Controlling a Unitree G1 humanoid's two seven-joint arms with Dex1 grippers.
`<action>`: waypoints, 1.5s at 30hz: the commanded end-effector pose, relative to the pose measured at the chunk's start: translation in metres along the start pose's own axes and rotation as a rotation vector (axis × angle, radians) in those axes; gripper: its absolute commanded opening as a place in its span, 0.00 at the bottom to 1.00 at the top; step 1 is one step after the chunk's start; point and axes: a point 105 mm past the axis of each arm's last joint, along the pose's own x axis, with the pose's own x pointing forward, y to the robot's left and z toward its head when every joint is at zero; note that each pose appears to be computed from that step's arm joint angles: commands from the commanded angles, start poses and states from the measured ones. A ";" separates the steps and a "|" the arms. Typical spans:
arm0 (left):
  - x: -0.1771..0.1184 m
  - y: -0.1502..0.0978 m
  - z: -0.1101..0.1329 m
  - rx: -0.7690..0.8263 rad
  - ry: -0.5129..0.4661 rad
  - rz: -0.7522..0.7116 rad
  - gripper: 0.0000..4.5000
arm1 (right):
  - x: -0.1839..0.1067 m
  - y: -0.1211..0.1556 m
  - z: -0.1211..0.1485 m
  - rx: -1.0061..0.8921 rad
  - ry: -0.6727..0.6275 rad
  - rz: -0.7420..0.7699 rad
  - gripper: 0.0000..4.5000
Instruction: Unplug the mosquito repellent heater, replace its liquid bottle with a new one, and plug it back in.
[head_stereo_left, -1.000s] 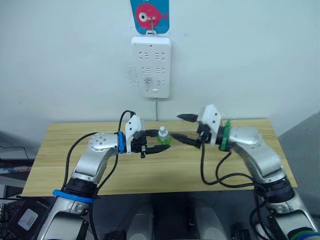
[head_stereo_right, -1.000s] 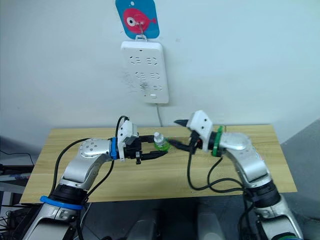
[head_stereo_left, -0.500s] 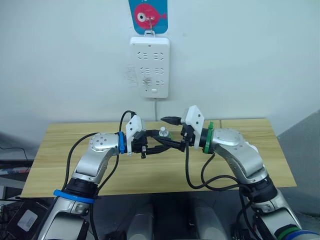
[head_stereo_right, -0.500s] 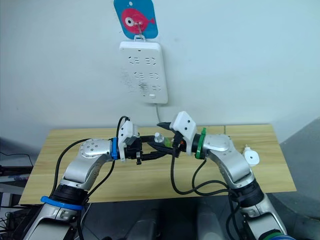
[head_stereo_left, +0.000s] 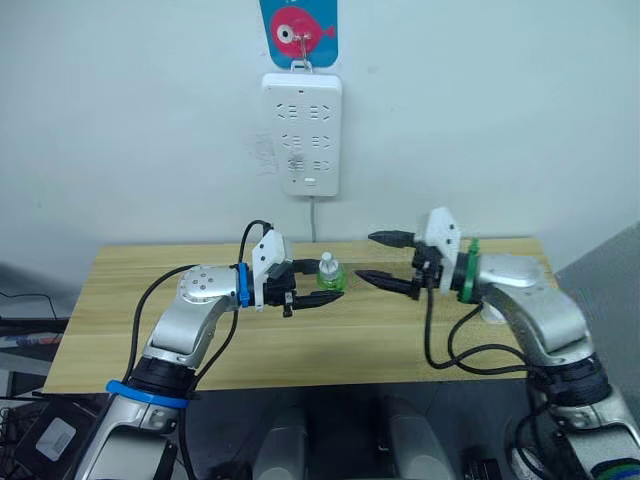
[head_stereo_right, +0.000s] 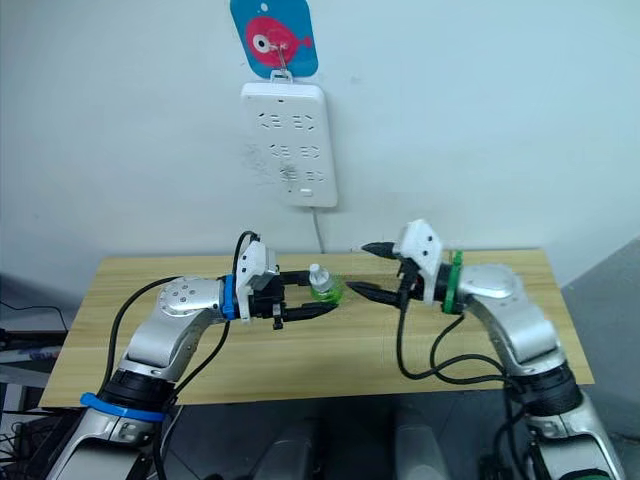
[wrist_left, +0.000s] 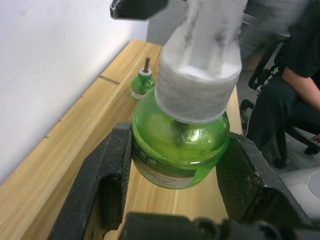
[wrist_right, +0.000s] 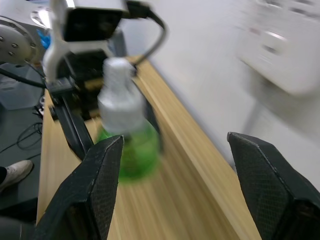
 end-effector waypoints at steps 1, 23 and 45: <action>0.001 -0.003 0.009 0.033 -0.035 -0.006 0.49 | 0.006 0.024 0.017 0.062 -0.077 0.098 0.73; 0.004 -0.006 0.013 0.044 -0.038 -0.042 0.49 | 0.043 0.031 0.028 0.103 -0.133 0.101 0.45; -0.005 -0.006 -0.009 -0.002 0.000 0.010 0.49 | 0.015 -0.005 0.100 0.086 -0.356 -0.107 0.06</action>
